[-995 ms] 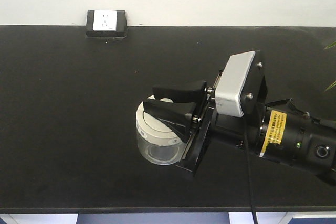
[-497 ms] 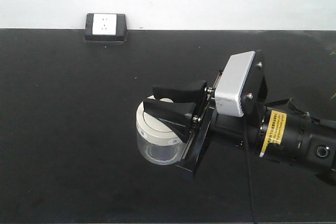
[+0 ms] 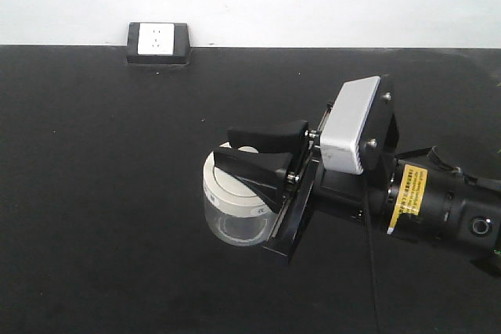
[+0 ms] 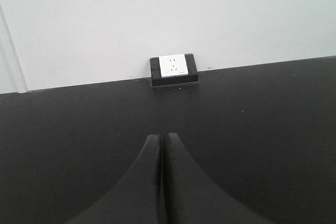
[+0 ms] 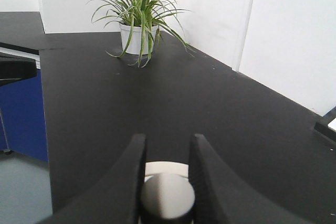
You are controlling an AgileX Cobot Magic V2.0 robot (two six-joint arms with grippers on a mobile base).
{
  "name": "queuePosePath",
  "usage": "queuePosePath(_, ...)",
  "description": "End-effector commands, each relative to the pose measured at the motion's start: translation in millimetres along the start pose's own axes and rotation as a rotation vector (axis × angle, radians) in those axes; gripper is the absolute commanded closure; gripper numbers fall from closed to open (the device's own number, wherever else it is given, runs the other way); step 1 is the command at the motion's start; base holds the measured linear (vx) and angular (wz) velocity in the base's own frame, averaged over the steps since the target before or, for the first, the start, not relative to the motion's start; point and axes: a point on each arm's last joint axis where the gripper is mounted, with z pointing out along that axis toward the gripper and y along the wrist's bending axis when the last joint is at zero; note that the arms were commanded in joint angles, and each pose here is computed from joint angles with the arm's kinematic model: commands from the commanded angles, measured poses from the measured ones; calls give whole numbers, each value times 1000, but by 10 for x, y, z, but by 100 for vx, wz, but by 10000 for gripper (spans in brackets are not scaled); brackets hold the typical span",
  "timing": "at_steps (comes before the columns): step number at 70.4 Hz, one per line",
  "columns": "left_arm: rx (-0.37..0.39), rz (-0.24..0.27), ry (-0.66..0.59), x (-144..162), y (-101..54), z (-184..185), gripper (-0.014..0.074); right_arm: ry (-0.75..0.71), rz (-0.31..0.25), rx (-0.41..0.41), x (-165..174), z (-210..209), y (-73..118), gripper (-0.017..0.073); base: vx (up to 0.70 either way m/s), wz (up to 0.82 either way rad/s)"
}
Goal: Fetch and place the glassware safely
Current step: 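Hold the jar in the right gripper above the black countertop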
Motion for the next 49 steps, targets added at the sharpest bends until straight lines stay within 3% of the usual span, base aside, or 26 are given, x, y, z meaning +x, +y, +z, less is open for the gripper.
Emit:
queuePosePath(1,-2,-14,-89,-157,3,-13,601,-115,-1,-17,-226,-39,21,563,0,0)
queuePosePath(49,-2,-14,-89,-157,3,-13,601,-115,-1,-17,-226,-39,21,563,0,0)
